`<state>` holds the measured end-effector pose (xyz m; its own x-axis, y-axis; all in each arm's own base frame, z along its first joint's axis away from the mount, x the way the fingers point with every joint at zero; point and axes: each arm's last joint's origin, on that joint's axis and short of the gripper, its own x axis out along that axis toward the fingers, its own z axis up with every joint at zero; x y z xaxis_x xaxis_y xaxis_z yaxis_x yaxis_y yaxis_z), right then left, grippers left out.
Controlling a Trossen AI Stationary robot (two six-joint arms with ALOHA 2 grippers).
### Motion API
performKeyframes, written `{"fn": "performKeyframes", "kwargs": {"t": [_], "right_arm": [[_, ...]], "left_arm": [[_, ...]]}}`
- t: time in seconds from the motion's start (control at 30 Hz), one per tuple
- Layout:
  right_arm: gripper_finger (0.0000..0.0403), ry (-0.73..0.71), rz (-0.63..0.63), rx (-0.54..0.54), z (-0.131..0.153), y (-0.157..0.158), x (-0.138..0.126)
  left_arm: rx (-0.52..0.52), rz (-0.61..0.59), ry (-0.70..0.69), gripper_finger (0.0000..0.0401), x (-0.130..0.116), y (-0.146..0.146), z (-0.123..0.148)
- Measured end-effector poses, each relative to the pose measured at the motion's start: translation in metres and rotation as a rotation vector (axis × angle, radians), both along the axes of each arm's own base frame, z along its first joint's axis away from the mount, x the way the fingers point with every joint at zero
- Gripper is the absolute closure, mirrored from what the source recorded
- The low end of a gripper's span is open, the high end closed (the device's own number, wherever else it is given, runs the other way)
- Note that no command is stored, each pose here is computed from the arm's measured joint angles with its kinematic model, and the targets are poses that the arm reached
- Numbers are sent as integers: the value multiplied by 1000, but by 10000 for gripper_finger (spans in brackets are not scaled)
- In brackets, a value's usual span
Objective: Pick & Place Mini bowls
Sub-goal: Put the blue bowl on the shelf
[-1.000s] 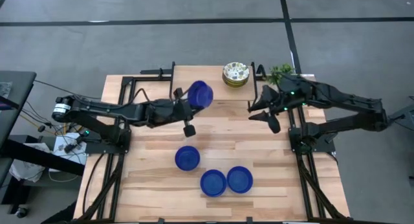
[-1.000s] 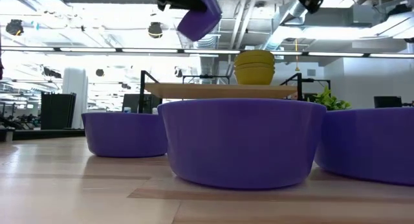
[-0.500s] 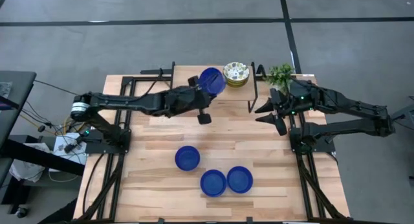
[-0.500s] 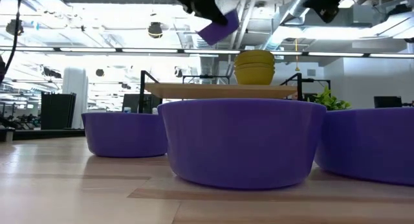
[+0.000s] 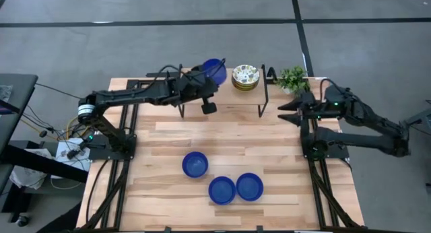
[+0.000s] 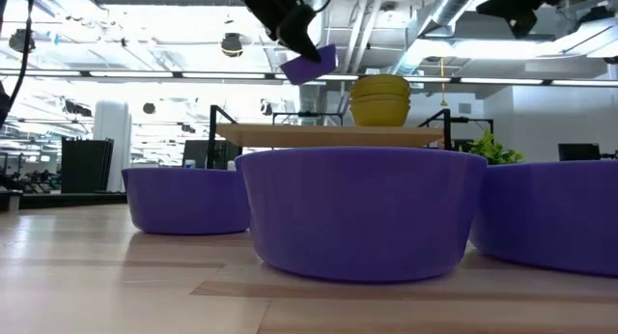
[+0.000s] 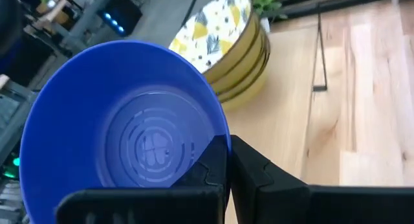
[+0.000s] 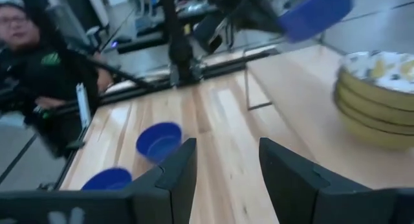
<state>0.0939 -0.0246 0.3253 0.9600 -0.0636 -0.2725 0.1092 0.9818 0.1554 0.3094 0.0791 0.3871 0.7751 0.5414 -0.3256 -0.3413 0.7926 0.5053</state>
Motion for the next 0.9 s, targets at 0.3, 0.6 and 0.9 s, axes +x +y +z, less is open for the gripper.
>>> {"fn": "performKeyframes", "kwargs": {"t": [0.3, 0.6, 0.9], "right_arm": [[250, -25, -60, -15, 1, -3, -10], [246, 61, -67, -15, -7, -3, -13], [249, 0, -107, -15, -26, -8, -4]], "left_arm": [[-54, 85, 111, 398, -12, 24, -11], [-130, 64, 154, 398, -18, 31, -18], [-174, 37, 148, 398, -18, 30, -19]]}}
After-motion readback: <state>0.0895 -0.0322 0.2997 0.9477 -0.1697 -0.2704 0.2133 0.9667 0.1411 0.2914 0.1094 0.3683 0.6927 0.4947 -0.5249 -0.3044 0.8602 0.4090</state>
